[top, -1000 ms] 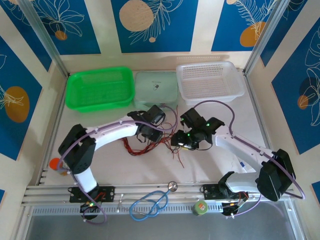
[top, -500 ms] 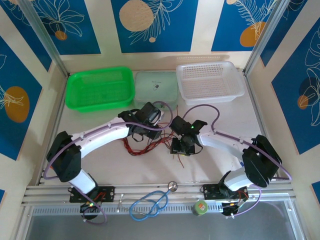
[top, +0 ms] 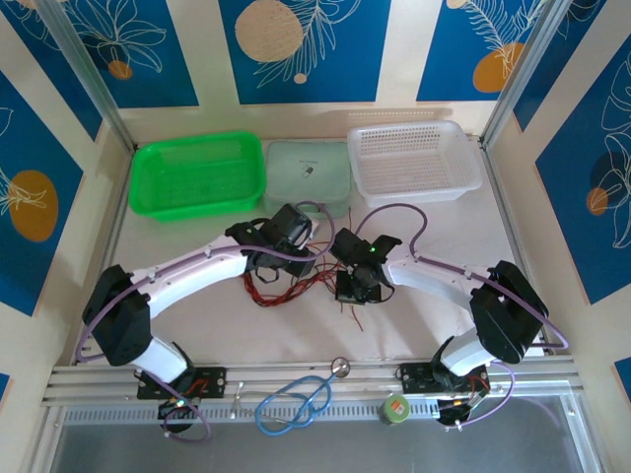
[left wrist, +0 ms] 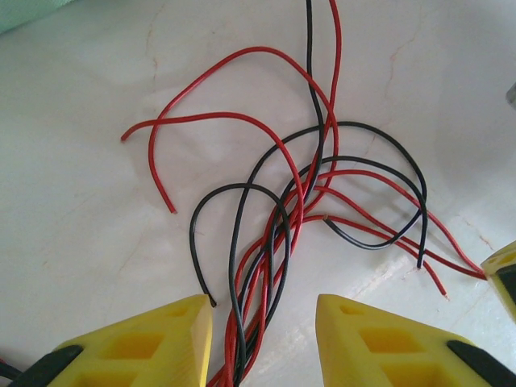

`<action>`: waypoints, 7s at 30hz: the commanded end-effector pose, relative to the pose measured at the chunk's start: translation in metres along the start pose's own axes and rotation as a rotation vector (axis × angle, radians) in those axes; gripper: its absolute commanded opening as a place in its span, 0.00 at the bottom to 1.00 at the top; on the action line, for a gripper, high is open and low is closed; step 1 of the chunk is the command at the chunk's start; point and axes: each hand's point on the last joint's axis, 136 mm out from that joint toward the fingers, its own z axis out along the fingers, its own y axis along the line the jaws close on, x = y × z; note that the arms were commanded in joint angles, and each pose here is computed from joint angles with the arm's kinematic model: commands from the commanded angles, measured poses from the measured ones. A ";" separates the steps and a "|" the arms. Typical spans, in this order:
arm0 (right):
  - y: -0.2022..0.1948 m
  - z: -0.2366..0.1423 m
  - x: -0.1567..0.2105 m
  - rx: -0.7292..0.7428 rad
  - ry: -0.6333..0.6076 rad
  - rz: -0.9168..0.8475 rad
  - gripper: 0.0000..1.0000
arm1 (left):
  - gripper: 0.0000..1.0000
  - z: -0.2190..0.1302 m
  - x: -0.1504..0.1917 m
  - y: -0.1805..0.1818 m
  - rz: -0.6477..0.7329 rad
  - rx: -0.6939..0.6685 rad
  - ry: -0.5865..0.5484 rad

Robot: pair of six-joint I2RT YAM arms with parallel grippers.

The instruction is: Untangle the cables

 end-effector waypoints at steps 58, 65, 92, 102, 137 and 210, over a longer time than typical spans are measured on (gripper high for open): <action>-0.005 -0.278 -0.072 -0.340 -0.518 -0.017 0.00 | 0.00 0.033 0.035 -0.049 0.323 0.195 -0.076; -0.044 -0.268 -0.077 -0.231 -0.580 0.083 0.00 | 0.06 0.013 0.060 -0.003 0.239 0.032 0.046; -0.049 -0.214 -0.052 -0.338 -0.459 0.149 0.00 | 0.73 0.004 -0.041 -0.042 0.101 0.324 -0.037; -0.041 -0.210 -0.045 -0.356 -0.442 0.124 0.00 | 0.71 0.076 -0.042 -0.054 0.075 0.394 0.173; -0.065 -0.379 -0.072 -0.273 -0.882 0.033 0.00 | 0.00 0.104 0.041 -0.002 0.051 0.155 0.317; -0.174 -0.127 -0.369 0.127 -0.823 0.306 0.00 | 0.62 -0.069 -0.012 0.000 -0.045 0.106 -0.165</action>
